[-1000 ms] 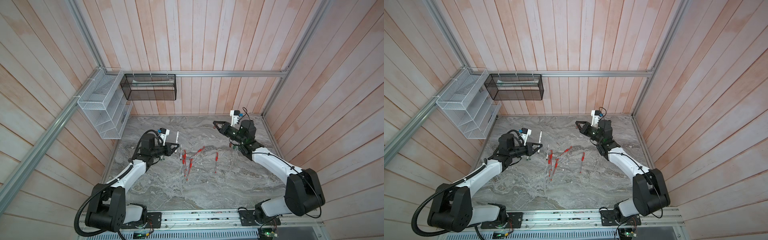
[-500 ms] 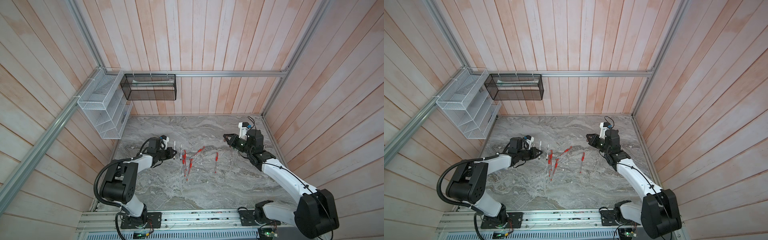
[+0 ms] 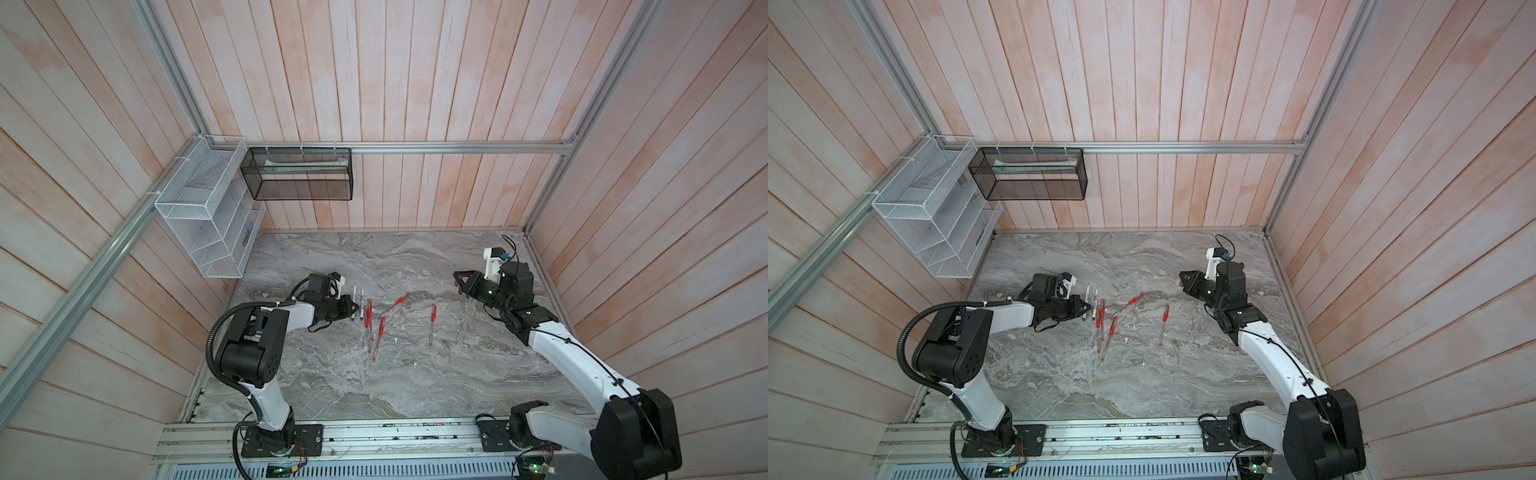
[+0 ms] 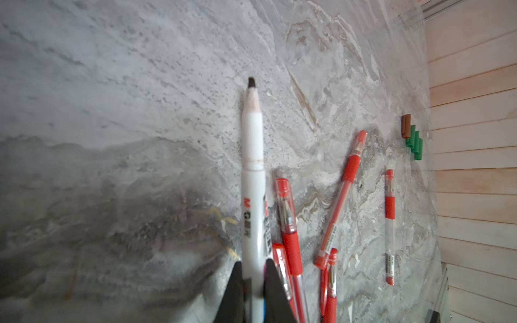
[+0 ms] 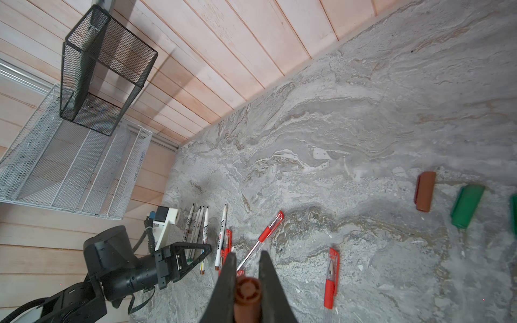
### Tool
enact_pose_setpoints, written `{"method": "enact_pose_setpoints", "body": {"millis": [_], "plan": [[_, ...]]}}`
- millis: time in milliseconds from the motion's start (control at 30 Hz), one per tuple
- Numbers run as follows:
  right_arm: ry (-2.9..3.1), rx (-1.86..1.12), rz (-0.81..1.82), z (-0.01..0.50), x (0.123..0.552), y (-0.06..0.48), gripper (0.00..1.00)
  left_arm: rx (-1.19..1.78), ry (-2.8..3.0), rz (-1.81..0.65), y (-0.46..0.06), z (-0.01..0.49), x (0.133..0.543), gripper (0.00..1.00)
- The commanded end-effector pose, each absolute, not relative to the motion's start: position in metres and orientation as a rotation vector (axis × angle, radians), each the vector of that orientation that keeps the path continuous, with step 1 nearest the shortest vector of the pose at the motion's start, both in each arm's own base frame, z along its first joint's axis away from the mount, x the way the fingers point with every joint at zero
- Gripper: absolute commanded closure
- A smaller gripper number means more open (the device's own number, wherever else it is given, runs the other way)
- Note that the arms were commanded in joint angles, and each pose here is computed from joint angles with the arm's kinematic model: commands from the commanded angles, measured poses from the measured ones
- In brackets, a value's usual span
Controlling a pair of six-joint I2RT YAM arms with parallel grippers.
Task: Remove pen caps from pens
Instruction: Place the pen at the center of the table.
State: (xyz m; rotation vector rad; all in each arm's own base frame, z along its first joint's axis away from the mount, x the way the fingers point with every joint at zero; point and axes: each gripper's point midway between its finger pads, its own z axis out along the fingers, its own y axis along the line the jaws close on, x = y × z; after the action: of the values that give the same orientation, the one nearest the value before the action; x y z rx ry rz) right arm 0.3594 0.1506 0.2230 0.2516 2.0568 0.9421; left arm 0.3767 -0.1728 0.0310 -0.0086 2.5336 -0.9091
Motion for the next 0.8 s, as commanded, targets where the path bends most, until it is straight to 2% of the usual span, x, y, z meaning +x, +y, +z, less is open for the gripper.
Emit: {"method": "enact_pose_setpoints", "body": {"millis": [0,133,500,767], "plan": [[2.060,0.238,0.905,0.224,0.357,0.145,1.00,-0.038,2.551,-0.877,-0.170,0.022,0.383,0.94],[2.057,0.237,0.912,0.229,0.357,0.143,1.00,-0.059,2.574,-0.843,-0.166,0.018,0.385,0.92],[2.067,0.253,0.856,0.224,0.359,0.131,1.00,-0.073,2.565,-0.839,-0.164,0.020,0.388,0.73],[2.092,0.268,0.809,0.214,0.358,0.124,1.00,-0.089,2.538,-0.814,-0.156,0.034,0.392,0.70]]}}
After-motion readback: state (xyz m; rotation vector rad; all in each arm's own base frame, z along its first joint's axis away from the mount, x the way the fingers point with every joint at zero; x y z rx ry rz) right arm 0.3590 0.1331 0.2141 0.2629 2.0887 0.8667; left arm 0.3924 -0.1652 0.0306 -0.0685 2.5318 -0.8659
